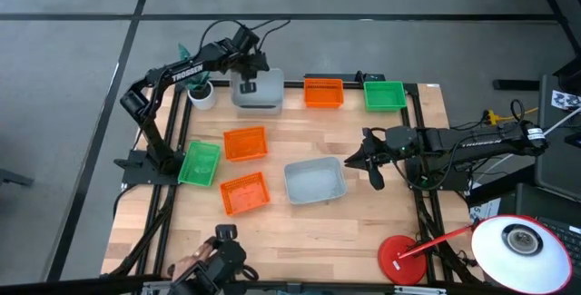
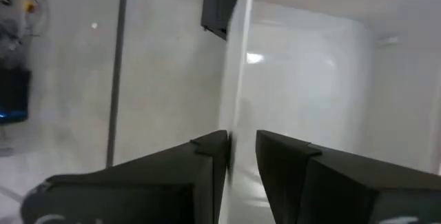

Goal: Stack baskets by color
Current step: Stack the middle gray bin on the top gray bin

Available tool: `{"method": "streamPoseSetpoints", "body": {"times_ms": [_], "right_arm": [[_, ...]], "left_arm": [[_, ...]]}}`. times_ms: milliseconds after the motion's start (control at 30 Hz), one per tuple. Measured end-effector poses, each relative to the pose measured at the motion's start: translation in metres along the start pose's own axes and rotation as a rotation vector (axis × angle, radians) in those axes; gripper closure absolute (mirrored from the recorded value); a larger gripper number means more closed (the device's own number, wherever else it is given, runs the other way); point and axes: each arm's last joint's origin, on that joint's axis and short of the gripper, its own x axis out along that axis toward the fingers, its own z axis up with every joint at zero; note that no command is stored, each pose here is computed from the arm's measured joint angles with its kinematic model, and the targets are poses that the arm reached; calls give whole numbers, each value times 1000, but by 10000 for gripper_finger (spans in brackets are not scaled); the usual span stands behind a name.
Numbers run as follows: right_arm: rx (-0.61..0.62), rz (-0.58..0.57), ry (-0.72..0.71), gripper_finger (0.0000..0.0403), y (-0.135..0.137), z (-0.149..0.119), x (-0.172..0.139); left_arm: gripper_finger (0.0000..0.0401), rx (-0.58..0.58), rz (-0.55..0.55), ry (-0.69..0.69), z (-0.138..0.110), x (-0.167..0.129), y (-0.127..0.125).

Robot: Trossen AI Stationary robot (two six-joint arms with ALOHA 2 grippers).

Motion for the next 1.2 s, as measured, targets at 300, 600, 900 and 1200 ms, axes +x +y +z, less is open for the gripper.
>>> {"method": "streamPoseSetpoints", "body": {"times_ms": [300,600,900,1200], "right_arm": [[-1,-1,6,350,0,-1,0],[0,-2,7,350,0,-1,0],[0,-2,8,350,0,-1,0],[0,-3,14,350,0,-1,0]], "left_arm": [[339,-5,-2,9,-1,1,0],[399,-27,54,23,-4,-5,17],[400,-56,-80,-24,0,-24,25],[401,-102,-181,21,-18,-9,13]]}}
